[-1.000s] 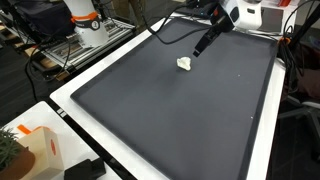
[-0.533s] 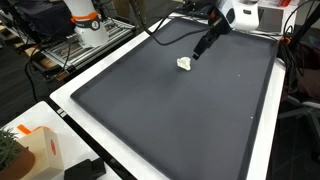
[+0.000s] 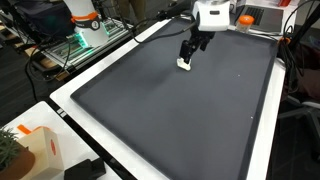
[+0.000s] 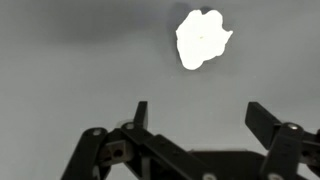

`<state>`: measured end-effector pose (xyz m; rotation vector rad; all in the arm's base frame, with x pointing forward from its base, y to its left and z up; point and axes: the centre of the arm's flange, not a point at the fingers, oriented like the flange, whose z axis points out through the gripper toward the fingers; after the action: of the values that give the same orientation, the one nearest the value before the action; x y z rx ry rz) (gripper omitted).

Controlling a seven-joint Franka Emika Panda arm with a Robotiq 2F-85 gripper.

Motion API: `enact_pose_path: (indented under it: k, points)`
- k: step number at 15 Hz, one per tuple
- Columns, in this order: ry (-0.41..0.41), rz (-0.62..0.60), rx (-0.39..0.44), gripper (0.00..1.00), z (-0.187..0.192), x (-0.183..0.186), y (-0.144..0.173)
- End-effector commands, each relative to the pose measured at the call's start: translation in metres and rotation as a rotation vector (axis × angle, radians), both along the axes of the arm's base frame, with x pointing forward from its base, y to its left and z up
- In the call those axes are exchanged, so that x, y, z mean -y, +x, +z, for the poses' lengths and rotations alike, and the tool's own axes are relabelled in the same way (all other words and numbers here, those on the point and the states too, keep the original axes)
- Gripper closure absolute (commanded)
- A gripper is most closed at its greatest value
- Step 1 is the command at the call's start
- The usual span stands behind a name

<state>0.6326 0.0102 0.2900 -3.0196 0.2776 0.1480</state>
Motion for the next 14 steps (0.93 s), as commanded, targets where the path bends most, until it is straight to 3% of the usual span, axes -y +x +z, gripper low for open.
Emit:
enact_pose_path:
  k: [1, 4, 5, 8, 14]
  points:
    - [0.076, 0.017, 0.038, 0.0, 0.019, 0.004, -0.076]
    - [0.075, 0.11, -0.008, 0.0, 0.027, 0.001, -0.098]
    - [0.052, 0.068, 0.0, 0.0, 0.019, 0.0, -0.064]
    - [0.055, 0.097, -0.002, 0.0, 0.025, -0.003, -0.082]
    - [0.155, 0.064, 0.09, 0.0, 0.009, 0.008, -0.12]
